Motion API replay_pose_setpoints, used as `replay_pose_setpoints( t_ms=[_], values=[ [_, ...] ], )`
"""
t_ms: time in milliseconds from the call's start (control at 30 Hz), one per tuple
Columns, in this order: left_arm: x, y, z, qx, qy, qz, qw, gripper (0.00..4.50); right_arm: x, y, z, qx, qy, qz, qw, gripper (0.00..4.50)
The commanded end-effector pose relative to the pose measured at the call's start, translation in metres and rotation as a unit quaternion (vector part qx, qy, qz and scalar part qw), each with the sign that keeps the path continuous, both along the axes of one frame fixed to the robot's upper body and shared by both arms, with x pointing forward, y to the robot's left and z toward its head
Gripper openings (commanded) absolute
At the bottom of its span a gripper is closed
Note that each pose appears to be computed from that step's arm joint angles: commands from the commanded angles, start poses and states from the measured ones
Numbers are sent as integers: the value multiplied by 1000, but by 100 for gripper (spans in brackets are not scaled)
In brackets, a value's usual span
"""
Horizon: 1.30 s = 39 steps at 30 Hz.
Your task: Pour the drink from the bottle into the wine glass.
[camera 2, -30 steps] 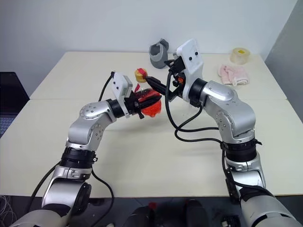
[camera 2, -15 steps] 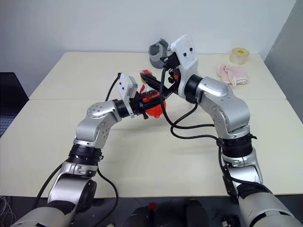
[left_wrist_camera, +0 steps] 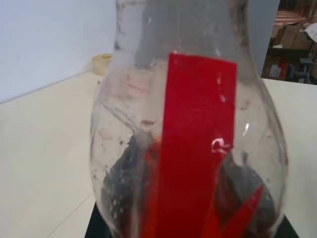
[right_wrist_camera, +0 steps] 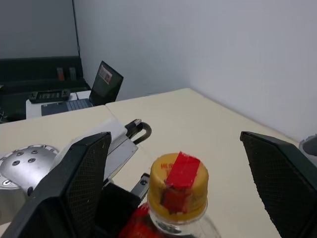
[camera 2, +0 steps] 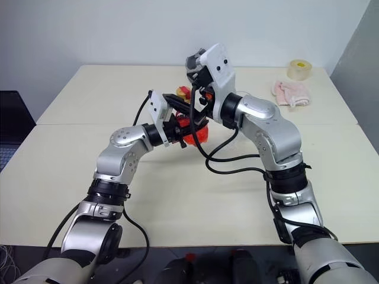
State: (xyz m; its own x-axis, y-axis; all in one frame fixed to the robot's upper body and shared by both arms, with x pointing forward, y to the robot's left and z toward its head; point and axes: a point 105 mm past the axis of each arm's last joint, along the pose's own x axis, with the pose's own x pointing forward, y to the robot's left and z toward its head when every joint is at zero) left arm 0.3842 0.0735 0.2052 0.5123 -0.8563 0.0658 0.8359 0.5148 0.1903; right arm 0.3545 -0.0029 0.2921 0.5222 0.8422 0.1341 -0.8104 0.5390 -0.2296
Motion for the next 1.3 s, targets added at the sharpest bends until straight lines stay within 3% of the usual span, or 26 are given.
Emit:
replay_pose_setpoints(
  t_ms=[33, 200, 433, 733, 1100, 1300],
  values=[
    [-12, -8, 24, -10, -44, -27, 999, 124, -1, 3, 12, 2, -26, 4, 1000, 446],
    [-28, -11, 19, -11, -34, -44, 998, 124, 2, -2, 10, -1, -25, 2, 1000, 446],
    [-33, -4, 22, -11, -29, -34, 999, 124, -2, -17, 9, -8, -19, -2, 1000, 446],
    [-52, 8, 19, -4, -14, -29, 999, 124, -29, -42, 14, 0, 9, 20, 1000, 446],
    [-45, 11, 23, -10, -14, -14, 1000, 124, -53, -40, 8, -3, 30, 84, 996, 446],
    [-46, 4, 22, -12, -13, -27, 999, 124, -50, -24, 8, 11, 27, 90, 995, 446]
  ],
)
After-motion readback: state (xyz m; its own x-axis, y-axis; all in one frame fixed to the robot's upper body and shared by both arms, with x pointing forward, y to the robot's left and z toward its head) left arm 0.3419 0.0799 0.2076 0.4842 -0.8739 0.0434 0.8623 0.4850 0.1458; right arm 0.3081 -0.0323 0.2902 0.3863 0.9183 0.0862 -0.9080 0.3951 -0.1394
